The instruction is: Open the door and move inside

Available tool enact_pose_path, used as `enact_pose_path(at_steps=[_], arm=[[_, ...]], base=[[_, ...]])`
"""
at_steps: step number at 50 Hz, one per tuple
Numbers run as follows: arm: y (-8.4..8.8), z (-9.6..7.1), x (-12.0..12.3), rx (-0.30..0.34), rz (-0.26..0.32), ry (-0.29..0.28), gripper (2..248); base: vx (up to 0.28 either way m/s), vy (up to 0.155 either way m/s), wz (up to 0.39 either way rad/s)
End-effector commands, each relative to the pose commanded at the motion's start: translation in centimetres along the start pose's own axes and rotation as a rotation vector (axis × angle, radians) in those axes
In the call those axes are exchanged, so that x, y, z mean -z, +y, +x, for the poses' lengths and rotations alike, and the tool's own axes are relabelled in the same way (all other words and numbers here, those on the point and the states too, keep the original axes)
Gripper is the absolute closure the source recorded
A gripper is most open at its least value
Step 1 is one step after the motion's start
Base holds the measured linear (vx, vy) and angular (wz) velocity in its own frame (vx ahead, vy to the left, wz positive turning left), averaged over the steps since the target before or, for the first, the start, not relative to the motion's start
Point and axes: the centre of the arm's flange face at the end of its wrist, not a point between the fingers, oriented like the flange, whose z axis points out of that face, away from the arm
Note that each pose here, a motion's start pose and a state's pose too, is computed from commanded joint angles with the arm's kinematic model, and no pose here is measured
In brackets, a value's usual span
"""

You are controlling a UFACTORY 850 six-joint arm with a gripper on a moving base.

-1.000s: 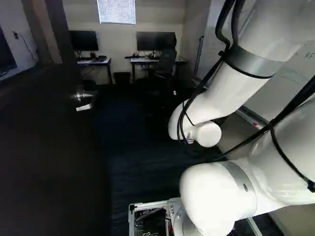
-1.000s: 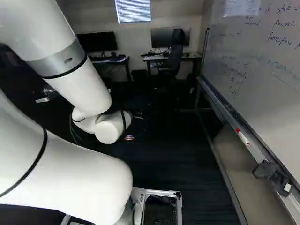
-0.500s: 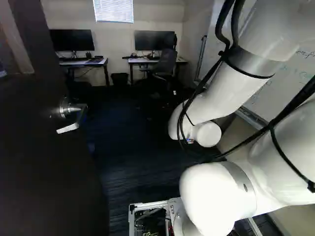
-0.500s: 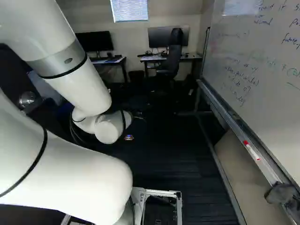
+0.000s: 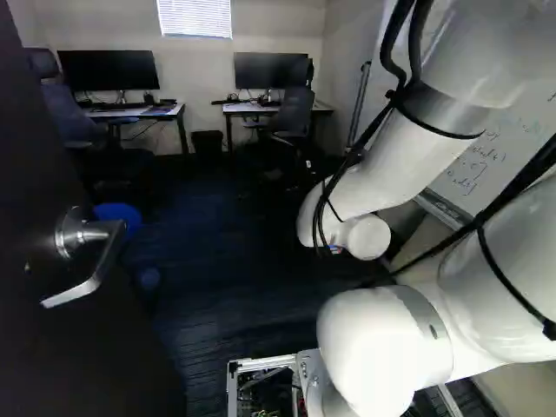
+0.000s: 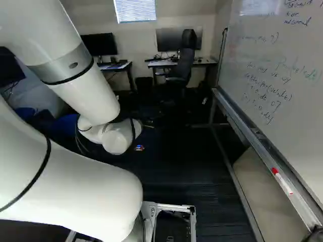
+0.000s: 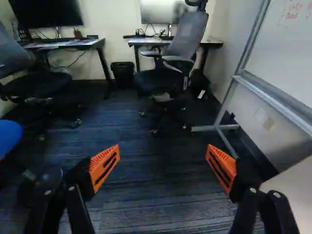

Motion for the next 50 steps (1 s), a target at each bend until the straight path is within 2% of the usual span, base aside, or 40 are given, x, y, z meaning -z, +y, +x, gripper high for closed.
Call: enact_pose_path(at_steps=[20,50], arm=[[0.00,0.00,0.00,0.000,0.000,0.000,3],[0.00,0.00,0.00,0.000,0.000,0.000,3]], base=[[0.156,0.001,-0.017],[-0.002,0.000,0.000]])
